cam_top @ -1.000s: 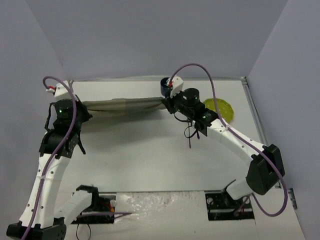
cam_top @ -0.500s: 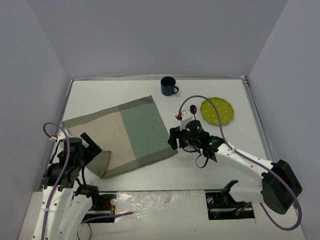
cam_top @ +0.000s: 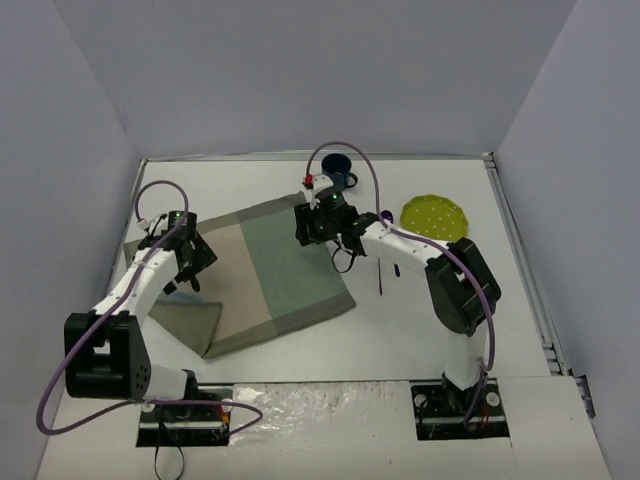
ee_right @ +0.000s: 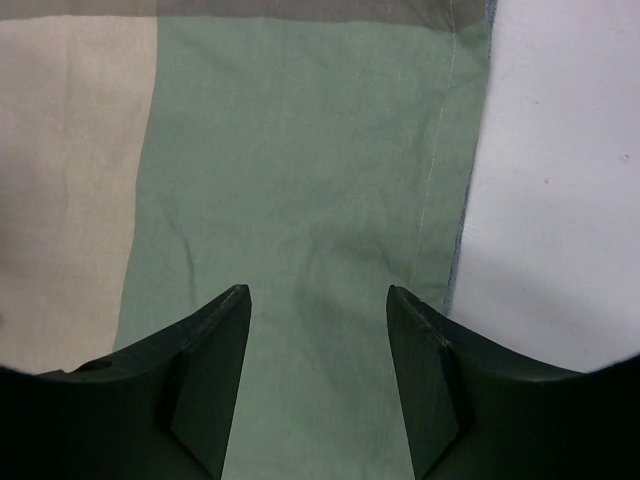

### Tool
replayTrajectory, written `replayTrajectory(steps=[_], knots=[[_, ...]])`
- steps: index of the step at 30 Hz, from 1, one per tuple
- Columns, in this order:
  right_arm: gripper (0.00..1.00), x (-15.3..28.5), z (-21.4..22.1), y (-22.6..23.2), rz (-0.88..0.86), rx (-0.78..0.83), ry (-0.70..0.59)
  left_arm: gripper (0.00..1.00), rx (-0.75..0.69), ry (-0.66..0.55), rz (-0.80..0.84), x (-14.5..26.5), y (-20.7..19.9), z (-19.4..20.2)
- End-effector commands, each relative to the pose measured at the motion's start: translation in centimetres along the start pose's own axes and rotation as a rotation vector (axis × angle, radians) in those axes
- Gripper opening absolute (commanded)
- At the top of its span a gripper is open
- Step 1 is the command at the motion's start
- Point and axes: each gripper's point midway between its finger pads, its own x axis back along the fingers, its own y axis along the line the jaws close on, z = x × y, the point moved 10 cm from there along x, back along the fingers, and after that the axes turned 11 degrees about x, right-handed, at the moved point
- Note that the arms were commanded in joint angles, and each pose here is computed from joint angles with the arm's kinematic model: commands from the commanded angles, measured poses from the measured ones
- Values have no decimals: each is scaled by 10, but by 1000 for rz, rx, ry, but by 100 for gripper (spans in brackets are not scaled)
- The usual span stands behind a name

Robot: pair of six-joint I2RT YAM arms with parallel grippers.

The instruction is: Set the dinner table for one person

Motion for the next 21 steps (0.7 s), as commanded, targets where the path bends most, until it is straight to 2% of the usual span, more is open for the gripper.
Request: replayTrajectory(steps=[1, 5, 11, 14, 21], knots=[[51, -30, -19, -3, -8, 72, -37, 88, 55, -65, 133, -14, -54, -47], [48, -58, -12, -8, -14, 86, -8, 85, -33, 76, 92, -71, -86, -43], [43, -77, 12, -28, 33, 38, 56, 79, -81, 214, 83, -116, -110, -35], [42, -78, 25, -47, 72, -9, 90, 78, -96, 259, 81, -131, -116, -31], [41, -73, 37, -84, 162, -79, 117, 77, -130, 293, 211, -140, -155, -38]])
